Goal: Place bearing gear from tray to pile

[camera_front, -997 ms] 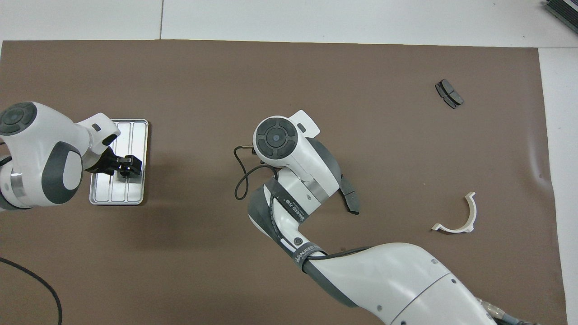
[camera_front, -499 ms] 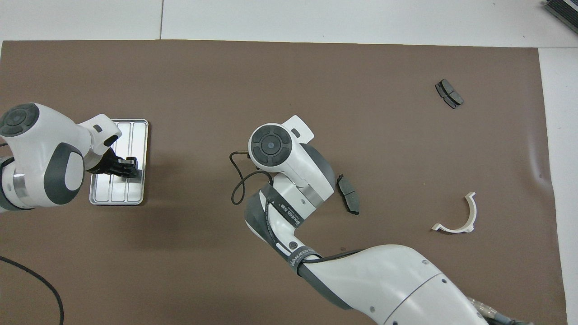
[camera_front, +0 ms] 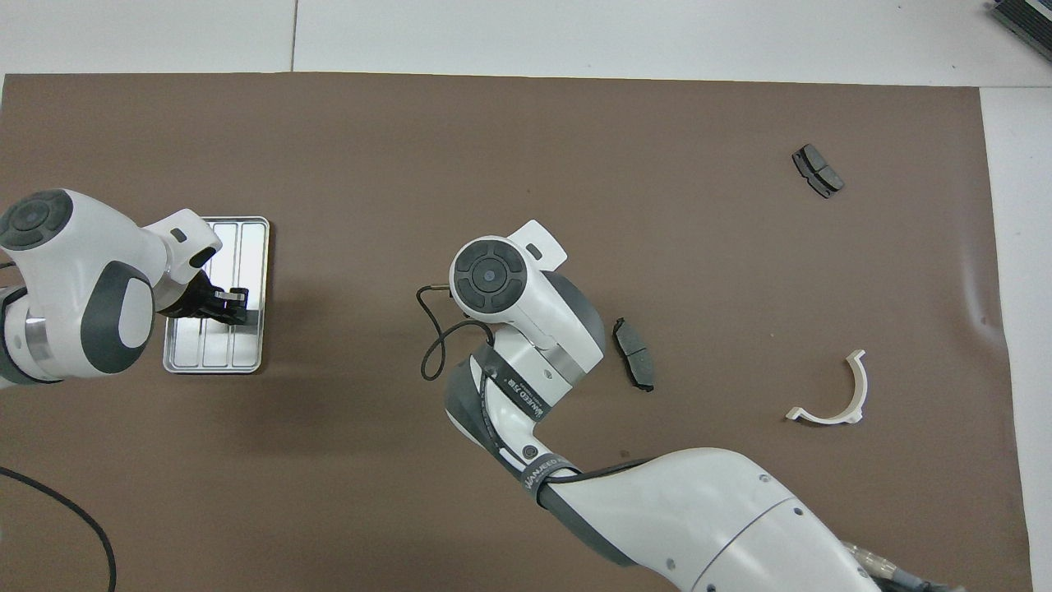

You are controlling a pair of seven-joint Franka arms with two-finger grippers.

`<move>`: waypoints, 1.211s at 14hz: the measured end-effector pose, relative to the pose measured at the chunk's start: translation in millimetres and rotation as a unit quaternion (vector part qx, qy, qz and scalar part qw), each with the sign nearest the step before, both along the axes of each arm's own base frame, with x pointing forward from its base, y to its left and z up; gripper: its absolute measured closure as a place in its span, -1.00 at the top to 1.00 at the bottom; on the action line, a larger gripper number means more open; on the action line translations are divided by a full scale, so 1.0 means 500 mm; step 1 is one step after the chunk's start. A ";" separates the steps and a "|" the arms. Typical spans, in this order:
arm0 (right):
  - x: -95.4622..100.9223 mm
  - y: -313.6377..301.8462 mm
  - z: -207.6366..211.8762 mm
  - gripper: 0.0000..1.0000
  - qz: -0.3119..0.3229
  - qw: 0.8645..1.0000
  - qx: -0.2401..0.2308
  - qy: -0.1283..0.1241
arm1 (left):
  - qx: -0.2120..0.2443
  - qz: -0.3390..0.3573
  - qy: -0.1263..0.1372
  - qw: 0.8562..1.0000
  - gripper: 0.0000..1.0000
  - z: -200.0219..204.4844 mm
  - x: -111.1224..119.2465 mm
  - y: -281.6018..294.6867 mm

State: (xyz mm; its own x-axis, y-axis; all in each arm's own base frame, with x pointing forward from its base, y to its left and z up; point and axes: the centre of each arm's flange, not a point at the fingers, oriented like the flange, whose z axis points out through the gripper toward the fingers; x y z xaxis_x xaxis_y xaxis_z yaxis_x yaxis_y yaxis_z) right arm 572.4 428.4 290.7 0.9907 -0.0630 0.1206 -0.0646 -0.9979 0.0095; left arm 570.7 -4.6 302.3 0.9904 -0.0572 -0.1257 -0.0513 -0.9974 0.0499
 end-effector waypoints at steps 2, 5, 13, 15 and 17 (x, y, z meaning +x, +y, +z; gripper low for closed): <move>-0.001 0.001 0.000 0.15 0.001 1.000 0.001 0.000 | 0.000 0.000 -0.001 1.000 -0.52 0.001 0.001 0.000; -0.005 0.007 0.000 0.04 0.003 1.000 0.002 0.000 | 0.000 0.000 -0.010 1.000 -0.52 0.016 0.012 0.000; 0.010 -0.007 0.013 -0.30 -0.005 1.000 0.008 -0.005 | 0.001 0.035 -0.026 0.999 -0.52 0.093 0.054 -0.050; 0.046 -0.057 0.040 -0.30 -0.026 0.999 0.013 -0.014 | 0.006 0.062 -0.024 0.998 -0.52 0.093 0.049 -0.118; 0.075 -0.126 0.079 -0.30 -0.051 0.998 0.016 -0.021 | 0.011 0.095 -0.022 0.995 -0.52 0.095 0.038 -0.202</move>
